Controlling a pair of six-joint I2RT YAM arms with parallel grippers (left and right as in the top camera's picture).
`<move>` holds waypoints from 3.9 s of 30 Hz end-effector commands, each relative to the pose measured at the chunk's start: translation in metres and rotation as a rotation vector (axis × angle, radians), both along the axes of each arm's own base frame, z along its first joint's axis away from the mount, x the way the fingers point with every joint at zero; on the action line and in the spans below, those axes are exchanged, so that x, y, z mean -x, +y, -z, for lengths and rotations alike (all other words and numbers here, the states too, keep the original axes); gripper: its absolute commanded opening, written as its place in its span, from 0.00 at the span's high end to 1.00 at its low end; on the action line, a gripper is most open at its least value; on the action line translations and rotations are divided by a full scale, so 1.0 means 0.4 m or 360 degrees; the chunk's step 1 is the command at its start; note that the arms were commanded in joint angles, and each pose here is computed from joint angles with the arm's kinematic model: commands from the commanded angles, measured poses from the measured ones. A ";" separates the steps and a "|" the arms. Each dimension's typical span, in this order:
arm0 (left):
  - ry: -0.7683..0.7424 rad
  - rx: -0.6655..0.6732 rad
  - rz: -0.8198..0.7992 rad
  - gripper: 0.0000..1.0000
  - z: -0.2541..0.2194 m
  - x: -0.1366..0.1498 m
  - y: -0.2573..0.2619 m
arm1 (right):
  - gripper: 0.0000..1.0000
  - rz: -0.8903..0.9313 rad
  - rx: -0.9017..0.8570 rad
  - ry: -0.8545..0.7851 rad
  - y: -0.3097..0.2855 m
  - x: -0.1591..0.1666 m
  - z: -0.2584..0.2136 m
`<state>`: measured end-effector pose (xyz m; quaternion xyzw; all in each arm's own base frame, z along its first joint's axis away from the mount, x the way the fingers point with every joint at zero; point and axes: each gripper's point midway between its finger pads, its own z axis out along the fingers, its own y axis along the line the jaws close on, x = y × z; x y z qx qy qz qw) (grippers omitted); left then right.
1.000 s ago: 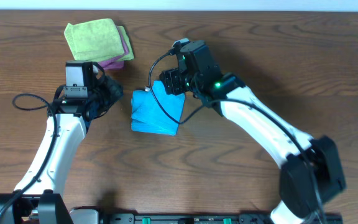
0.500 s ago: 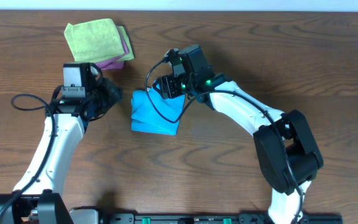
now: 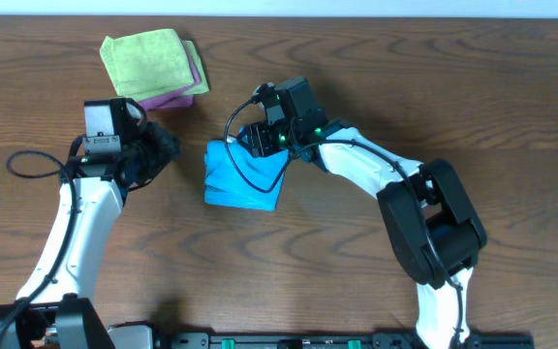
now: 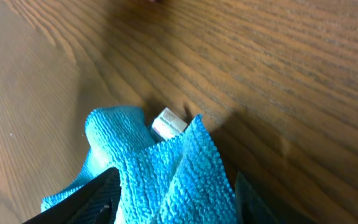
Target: Fold the cloth
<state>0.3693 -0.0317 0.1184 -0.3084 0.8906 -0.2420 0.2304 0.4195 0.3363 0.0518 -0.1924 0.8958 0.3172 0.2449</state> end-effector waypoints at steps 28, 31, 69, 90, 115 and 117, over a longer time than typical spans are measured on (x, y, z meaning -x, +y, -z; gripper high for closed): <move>0.0014 -0.0018 -0.0050 0.71 0.014 0.005 0.053 | 0.99 -0.0271 -0.0136 -0.0023 0.114 0.035 -0.128; 0.0003 -0.0019 -0.0050 0.71 0.012 0.002 0.053 | 0.99 -0.0304 -0.0103 0.0004 0.116 0.055 -0.115; -0.0008 -0.0021 -0.0050 0.72 0.009 -0.002 0.054 | 0.04 -0.0452 0.0081 -0.0028 0.196 0.127 0.025; -0.0010 0.0005 -0.0032 0.71 0.007 -0.001 0.045 | 0.11 -0.0268 0.0491 -0.0143 0.078 0.094 -0.023; -0.0011 0.0003 -0.0034 0.72 0.007 -0.001 0.046 | 0.99 -0.0470 0.0303 -0.0351 0.165 0.148 -0.178; -0.0012 0.0003 -0.0034 0.71 0.007 -0.001 0.046 | 0.99 -0.0486 0.0286 -0.0343 0.169 0.154 -0.180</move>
